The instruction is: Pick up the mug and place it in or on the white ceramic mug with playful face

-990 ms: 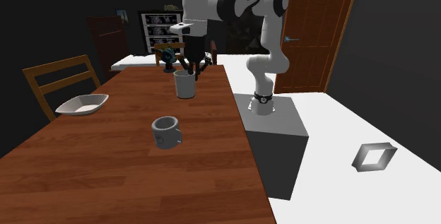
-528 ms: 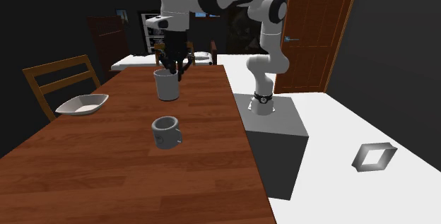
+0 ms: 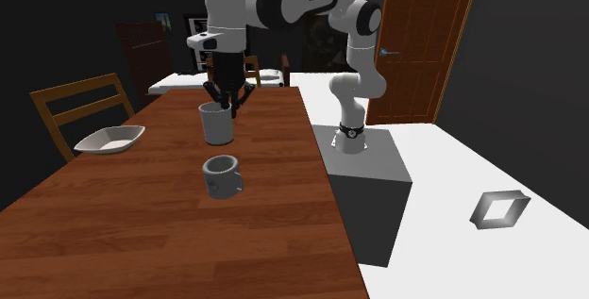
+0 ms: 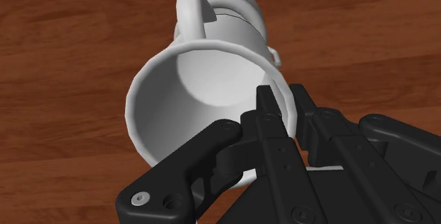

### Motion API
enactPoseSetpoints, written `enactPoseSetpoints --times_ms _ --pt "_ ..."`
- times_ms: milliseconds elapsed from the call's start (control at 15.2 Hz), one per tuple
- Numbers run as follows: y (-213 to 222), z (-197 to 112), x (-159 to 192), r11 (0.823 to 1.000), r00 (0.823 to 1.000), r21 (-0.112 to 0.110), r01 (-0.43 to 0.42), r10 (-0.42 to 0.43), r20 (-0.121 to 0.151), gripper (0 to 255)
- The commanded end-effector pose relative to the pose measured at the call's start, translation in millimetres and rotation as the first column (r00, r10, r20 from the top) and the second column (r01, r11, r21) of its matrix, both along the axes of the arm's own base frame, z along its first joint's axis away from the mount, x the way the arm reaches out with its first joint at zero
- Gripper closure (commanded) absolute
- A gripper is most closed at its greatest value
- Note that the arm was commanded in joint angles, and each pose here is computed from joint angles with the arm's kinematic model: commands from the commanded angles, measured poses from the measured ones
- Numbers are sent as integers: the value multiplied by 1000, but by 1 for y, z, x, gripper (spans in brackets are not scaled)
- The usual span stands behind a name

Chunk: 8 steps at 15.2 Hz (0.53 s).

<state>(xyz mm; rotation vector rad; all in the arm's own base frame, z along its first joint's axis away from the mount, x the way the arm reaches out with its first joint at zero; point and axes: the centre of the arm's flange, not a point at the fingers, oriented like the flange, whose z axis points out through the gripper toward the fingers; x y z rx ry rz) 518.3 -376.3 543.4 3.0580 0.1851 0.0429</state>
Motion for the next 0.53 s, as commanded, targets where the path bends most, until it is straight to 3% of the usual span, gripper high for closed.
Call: enactPoseSetpoints --times_ms 0,462 --pt "0 -10 1 1000 1000 -1 0 0 1 255" --pt "0 -47 1 1000 1000 -1 0 0 1 255"
